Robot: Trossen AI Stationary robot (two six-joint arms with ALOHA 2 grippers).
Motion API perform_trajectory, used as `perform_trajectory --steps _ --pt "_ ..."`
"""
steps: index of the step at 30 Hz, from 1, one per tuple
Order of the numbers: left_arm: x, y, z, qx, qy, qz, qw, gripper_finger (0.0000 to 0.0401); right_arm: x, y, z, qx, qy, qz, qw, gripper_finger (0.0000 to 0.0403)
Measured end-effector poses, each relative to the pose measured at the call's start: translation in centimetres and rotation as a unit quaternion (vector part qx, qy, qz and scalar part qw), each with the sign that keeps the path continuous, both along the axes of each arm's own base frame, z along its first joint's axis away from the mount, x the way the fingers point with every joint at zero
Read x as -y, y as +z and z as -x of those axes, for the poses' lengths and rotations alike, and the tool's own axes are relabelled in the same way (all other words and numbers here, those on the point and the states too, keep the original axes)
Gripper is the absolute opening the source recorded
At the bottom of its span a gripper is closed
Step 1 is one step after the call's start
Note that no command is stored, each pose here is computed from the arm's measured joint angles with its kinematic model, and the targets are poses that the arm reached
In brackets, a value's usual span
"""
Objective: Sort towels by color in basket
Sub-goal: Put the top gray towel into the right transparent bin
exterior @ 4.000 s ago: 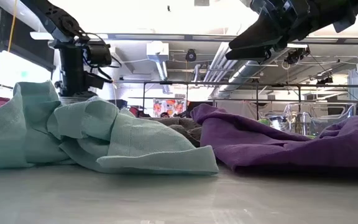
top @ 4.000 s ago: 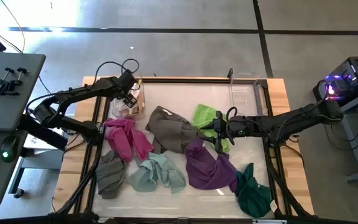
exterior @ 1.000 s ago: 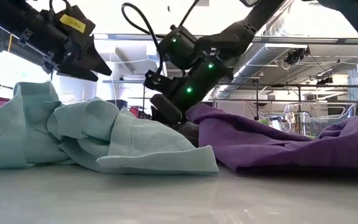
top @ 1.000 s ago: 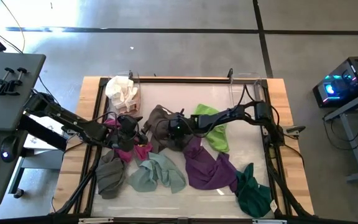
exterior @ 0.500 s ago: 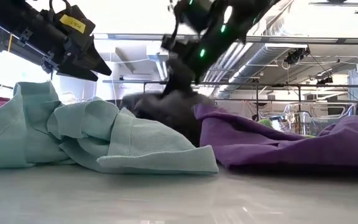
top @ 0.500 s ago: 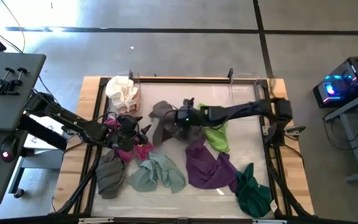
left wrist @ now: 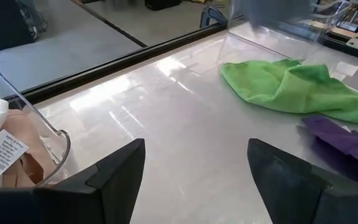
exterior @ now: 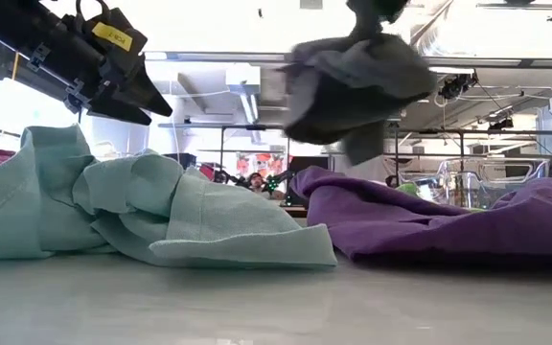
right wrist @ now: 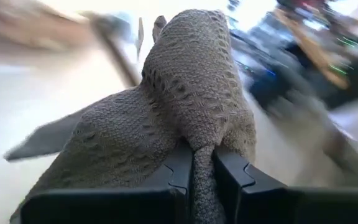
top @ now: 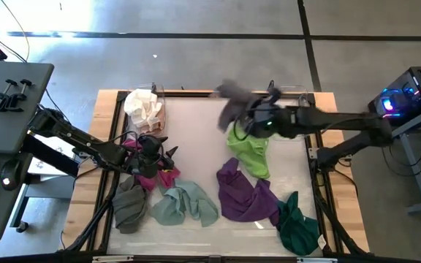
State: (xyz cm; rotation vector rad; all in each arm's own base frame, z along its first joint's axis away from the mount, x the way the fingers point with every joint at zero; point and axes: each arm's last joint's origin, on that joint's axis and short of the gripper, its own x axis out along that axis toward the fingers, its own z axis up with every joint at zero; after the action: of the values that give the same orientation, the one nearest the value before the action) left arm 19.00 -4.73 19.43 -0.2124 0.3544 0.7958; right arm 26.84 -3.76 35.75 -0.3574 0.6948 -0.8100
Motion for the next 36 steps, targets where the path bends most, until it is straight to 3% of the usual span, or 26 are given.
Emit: perform_trajectory --steps 3,7,13,19,29,36 --pt "0.0 0.0 0.0 0.0 0.0 0.0 1.0 0.0273 1.0 0.9 3.3 0.006 -0.094 0.012 0.996 0.0026" --pt "0.0 0.0 0.0 0.001 0.002 -0.002 1.0 0.0273 2.8 1.0 7.0 0.017 -0.203 -0.018 0.979 0.0026" --pt "0.0 0.0 0.0 0.002 0.007 -0.008 1.0 0.0273 5.9 -0.6 9.4 -0.035 -0.342 -0.044 0.938 0.0026" --pt "0.0 -0.1 -0.1 -0.005 0.006 -0.013 1.0 0.0273 8.4 -2.9 7.9 -0.104 -0.359 -0.083 0.924 0.0026" --pt "0.2 -1.0 -0.5 -0.025 0.006 -0.02 0.999 0.0273 10.7 -7.7 6.3 -0.211 -0.34 -0.21 0.892 0.0027" --pt "0.2 -1.1 -0.6 -0.027 0.006 -0.021 0.999 0.0273 11.8 -10.4 7.4 -0.127 -0.312 -0.247 0.908 0.0027"
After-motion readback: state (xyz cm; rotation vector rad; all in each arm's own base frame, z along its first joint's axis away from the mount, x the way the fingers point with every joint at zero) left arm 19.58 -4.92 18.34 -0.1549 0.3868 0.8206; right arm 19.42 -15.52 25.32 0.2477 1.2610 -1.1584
